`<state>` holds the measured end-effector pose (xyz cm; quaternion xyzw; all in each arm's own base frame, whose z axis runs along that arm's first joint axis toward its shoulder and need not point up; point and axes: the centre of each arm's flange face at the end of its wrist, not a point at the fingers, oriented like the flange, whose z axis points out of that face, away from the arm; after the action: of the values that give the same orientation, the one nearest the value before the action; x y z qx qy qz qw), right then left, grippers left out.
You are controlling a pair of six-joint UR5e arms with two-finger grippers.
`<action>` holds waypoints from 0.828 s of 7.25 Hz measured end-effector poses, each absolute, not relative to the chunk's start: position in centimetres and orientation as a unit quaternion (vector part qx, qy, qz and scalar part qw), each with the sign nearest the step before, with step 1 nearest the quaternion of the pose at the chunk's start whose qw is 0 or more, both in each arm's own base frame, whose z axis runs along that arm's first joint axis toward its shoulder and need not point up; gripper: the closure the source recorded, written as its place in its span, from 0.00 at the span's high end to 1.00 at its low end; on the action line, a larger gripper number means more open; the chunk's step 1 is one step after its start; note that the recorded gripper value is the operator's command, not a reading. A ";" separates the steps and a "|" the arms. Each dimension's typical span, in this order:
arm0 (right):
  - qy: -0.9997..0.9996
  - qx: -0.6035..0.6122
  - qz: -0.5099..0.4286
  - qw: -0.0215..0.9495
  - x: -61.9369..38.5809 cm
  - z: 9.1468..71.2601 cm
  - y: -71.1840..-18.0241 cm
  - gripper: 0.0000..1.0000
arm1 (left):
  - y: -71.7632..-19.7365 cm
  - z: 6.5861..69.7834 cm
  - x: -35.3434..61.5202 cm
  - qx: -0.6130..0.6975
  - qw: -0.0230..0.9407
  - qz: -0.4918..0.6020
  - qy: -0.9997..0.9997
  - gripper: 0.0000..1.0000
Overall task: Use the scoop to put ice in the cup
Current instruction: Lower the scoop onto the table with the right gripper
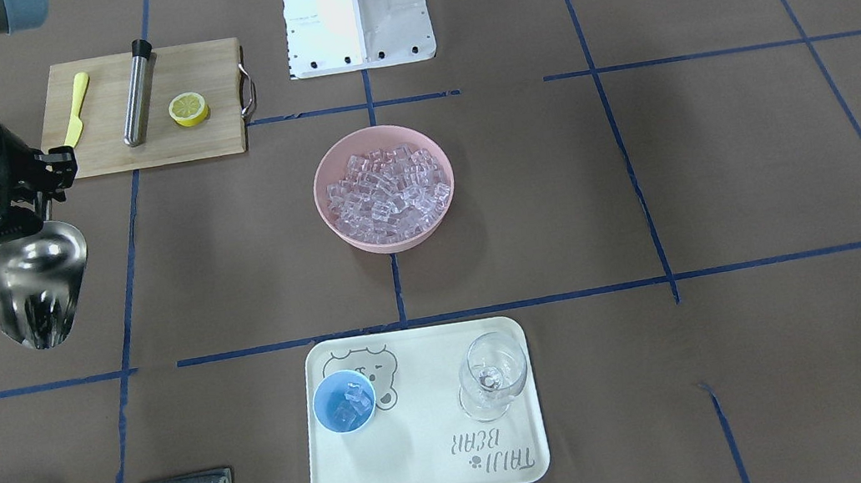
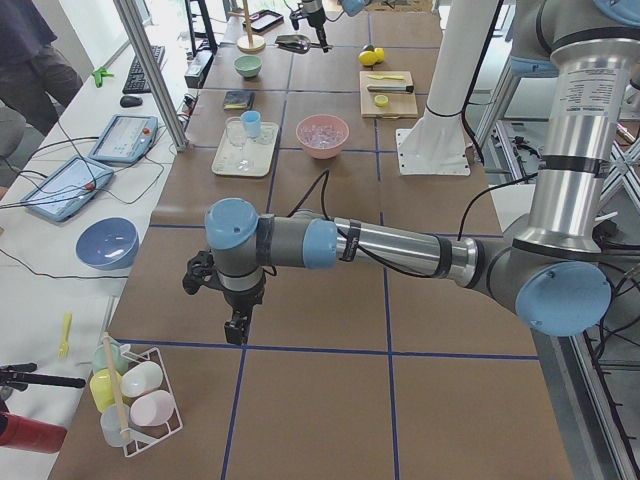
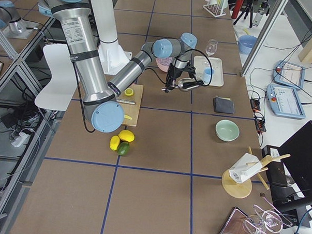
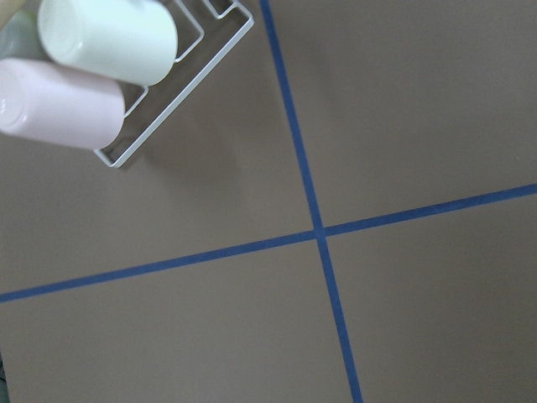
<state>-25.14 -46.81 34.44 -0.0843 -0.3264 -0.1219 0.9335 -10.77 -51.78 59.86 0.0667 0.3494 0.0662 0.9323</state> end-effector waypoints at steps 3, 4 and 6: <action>-0.333 -0.085 -0.122 0.931 -24.5 40.2 -45.7 0.00 | -48.5 62.8 -11.3 0.056 0.928 0.052 0.365 1.00; -0.329 -0.101 -0.118 0.931 -24.8 42.3 -45.4 0.00 | -48.3 62.7 -11.3 0.062 0.927 0.054 0.365 1.00; -0.319 -0.143 -0.120 0.929 -26.8 45.8 -44.6 0.00 | -48.3 62.6 -11.3 0.068 0.927 0.057 0.364 1.00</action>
<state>-26.76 -44.56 45.78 -0.1428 -0.3189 -0.1204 0.9292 -11.27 -48.34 62.55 0.0676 0.3642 0.0569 0.9271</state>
